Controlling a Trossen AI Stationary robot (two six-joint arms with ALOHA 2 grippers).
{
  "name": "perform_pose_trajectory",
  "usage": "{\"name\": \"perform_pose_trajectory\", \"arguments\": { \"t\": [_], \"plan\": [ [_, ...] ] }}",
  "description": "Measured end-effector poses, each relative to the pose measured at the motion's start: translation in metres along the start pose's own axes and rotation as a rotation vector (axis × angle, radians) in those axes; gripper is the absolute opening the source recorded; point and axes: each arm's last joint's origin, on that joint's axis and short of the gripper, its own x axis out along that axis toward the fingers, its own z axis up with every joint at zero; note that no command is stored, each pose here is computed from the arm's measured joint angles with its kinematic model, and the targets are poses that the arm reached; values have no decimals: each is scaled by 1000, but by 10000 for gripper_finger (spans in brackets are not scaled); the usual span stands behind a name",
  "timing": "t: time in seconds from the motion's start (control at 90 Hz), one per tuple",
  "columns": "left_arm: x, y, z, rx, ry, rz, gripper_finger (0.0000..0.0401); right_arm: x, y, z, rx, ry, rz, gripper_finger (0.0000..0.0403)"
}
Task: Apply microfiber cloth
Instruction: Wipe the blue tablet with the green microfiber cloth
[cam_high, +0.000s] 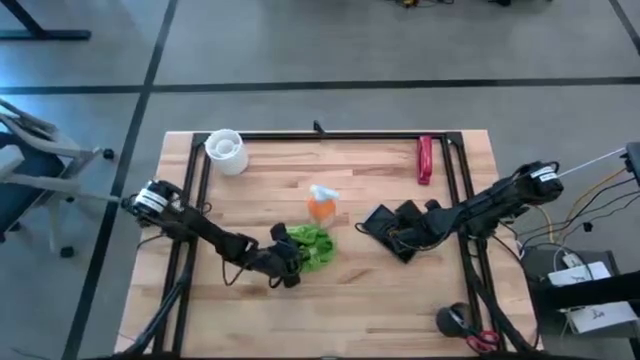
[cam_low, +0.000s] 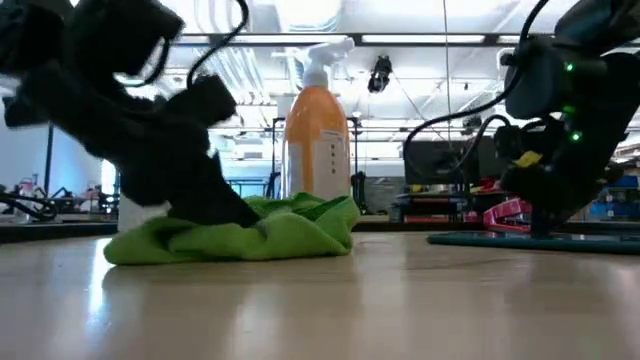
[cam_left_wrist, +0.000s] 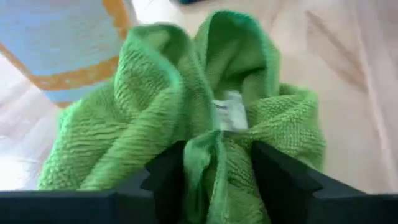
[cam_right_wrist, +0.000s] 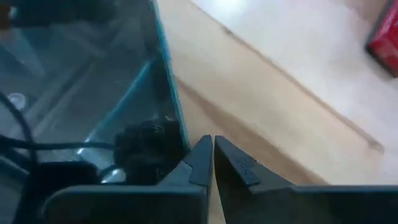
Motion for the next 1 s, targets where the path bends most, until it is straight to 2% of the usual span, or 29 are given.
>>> {"name": "perform_pose_trajectory", "arguments": {
  "t": [0.211, 0.3, 0.389, 0.578, 0.767, 1.0],
  "plan": [
    [-23, -18, 19, -7, -99, -183, 250, -5, 16, -5, 15, -14, 122, 0],
    [-26, -29, 21, -20, -169, -239, 264, -11, 31, -8, 54, -9, 232, 0],
    [-22, -38, 17, -24, -216, -272, 269, -13, 42, -14, 39, -26, 287, 0],
    [3, -52, 7, -20, -211, -235, 259, -21, 79, -28, -26, -58, 352, 0],
    [29, -63, -4, 18, -151, -198, 241, -38, 123, -40, -175, -73, 407, 0],
    [34, -64, -10, 39, 5, -135, 218, -78, 164, -48, -399, -118, 521, 0]
  ]
}}
